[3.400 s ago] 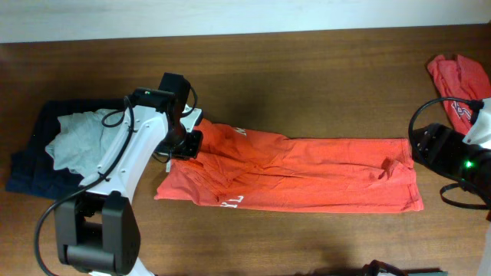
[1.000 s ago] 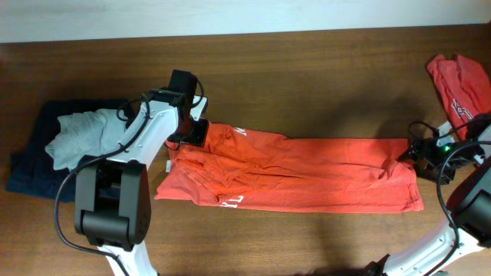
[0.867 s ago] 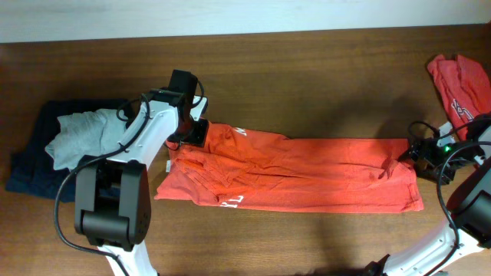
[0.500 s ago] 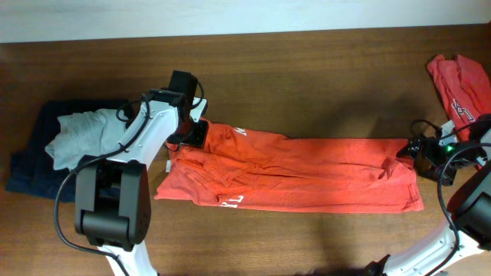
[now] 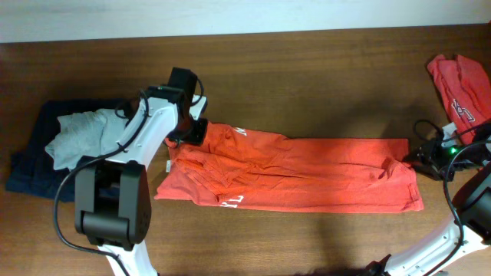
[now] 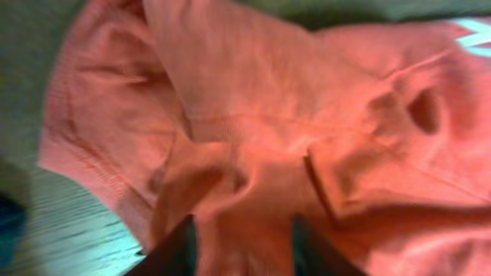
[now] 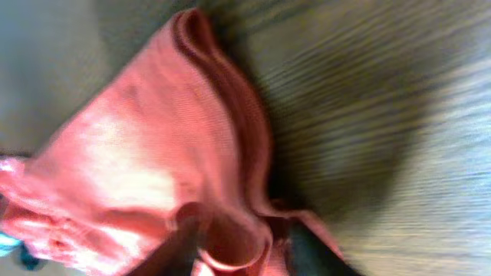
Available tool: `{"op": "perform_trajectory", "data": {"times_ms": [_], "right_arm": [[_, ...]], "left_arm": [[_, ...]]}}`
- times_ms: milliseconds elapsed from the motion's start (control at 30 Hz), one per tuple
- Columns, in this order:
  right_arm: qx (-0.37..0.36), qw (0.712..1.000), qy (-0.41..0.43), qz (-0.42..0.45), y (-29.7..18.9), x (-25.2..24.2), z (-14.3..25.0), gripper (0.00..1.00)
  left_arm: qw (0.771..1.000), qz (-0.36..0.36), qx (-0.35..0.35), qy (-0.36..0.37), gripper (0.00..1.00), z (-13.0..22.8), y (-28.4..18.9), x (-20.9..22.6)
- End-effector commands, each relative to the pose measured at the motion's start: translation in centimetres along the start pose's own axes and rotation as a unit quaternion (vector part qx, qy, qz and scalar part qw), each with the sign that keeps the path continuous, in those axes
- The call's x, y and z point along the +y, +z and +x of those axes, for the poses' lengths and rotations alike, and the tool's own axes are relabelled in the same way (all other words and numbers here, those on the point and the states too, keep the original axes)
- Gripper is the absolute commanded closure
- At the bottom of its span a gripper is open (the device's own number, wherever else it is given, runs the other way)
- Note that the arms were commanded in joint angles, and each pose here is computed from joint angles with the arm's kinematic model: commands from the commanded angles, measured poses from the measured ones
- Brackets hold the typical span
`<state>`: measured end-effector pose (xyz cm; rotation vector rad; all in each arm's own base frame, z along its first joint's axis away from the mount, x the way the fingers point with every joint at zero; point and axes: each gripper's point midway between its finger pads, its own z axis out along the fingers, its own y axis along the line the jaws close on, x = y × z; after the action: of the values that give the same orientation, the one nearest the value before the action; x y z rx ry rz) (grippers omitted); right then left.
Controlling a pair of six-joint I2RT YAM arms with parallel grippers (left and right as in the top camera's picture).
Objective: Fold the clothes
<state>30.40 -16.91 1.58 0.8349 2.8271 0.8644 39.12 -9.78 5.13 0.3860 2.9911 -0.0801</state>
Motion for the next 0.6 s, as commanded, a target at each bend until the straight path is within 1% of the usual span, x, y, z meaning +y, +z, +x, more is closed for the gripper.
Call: {"op": "perform_trajectory", "data": {"times_ms": [0, 33, 67, 167, 300, 367, 400, 433, 467, 500, 567], "right_arm": [[-0.032, 0.999, -0.027, -0.033, -2.3, 2.9, -1.3, 0.79], [-0.034, 0.998, -0.029, -0.032, -2.9, 3.4, -1.2, 0.92], [-0.038, 0.998, -0.032, -0.031, -3.4, 3.7, -1.1, 0.96], [-0.06, 0.998, -0.027, -0.019, -5.3, 4.6, -1.0, 0.96], [-0.072, 0.997, -0.016, 0.021, -6.6, 4.6, -0.6, 0.96], [-0.068, 0.996, 0.008, 0.049, -6.9, 4.2, -0.2, 0.96], [-0.066, 0.994, 0.025, 0.08, -7.0, 3.4, 0.0, 0.67], [-0.066, 0.992, 0.032, 0.104, -7.1, 2.6, 0.0, 0.21], [-0.068, 0.991, 0.029, 0.111, -7.1, 2.5, -0.2, 0.01], [-0.069, 0.993, 0.025, 0.092, -6.8, 3.3, -0.4, 0.02], [-0.082, 0.996, 0.015, 0.021, -6.5, 5.6, -1.1, 0.01]], "left_arm": [[1.0, 0.0, -0.026, 0.003, 0.74, -2.1, -2.3, 0.0], [1.0, -0.001, -0.027, 0.003, 0.78, -2.3, -2.8, 0.0], [1.0, 0.0, -0.028, 0.003, 0.8, -2.5, -3.4, 0.0], [1.0, 0.0, -0.025, 0.003, 0.81, -2.7, -4.9, -0.1], [1.0, 0.007, -0.01, 0.002, 0.81, -1.9, -5.0, -0.3], [1.0, 0.021, 0.0, 0.002, 0.81, -1.4, -5.0, -0.8], [1.0, 0.023, 0.003, 0.001, 0.81, -1.3, -5.0, -0.9], [1.0, 0.023, 0.006, 0.001, 0.81, -1.1, -5.0, -0.9], [1.0, 0.023, 0.006, 0.001, 0.81, -1.1, -5.0, -0.9], [1.0, 0.023, 0.006, 0.001, 0.81, -1.2, -5.0, -0.9], [1.0, 0.023, 0.004, 0.001, 0.81, -1.2, -5.0, -0.9]]}}
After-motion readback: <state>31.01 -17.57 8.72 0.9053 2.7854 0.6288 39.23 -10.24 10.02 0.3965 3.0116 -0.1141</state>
